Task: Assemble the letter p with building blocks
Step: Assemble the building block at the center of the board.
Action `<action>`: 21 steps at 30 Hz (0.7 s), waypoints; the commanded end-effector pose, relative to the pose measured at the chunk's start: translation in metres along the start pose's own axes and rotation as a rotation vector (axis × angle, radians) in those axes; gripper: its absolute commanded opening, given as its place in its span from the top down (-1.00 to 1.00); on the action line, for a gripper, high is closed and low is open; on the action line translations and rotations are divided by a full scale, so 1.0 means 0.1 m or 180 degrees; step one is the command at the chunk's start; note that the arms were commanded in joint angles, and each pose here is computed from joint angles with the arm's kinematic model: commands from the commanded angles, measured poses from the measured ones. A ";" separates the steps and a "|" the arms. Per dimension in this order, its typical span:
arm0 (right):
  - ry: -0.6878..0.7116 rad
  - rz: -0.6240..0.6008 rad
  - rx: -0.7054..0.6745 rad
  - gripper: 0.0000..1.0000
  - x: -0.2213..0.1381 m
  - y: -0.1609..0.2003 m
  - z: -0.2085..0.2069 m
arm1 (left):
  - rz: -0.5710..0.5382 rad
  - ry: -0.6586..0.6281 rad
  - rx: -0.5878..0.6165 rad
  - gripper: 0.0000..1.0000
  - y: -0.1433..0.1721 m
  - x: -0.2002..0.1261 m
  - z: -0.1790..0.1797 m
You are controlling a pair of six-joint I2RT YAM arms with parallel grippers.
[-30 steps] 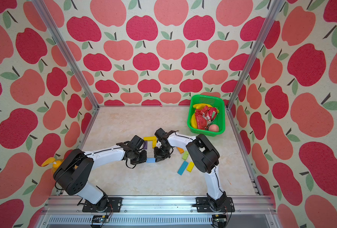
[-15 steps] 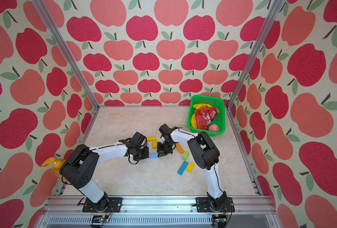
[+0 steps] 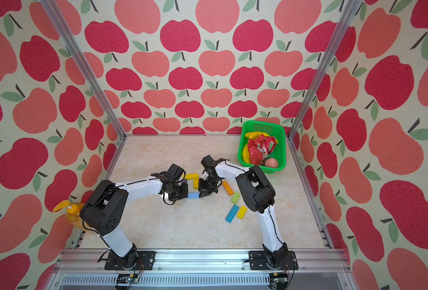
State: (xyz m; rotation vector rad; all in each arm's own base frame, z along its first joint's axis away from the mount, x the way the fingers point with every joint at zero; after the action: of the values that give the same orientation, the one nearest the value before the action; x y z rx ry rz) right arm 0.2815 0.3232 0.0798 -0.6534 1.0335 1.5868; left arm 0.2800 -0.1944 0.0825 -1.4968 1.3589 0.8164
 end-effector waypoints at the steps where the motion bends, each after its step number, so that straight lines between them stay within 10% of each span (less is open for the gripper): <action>1: -0.0046 0.0076 -0.0147 1.00 0.17 -0.06 0.05 | 0.0277 0.0003 0.0075 1.00 0.09 0.16 0.02; 21: -0.0082 0.0167 -0.0093 1.00 0.19 -0.18 0.05 | 0.0476 0.0192 0.0055 1.00 -0.03 0.27 -0.07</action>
State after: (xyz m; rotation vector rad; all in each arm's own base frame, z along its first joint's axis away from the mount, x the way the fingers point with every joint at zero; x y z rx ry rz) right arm 0.2957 0.3230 0.0790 -0.6297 1.0507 1.6079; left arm 0.2941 -0.1974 0.0827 -1.4672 1.4149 0.8688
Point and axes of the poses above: each gripper's point midway between its finger pads, its own x axis out along the fingers, its own z axis along the line the jaws close on, y = z × x, the point moved 7 cm from there along -x, back along the fingers, and after that the axes turned 13 degrees about x, right-handed, at the moved point
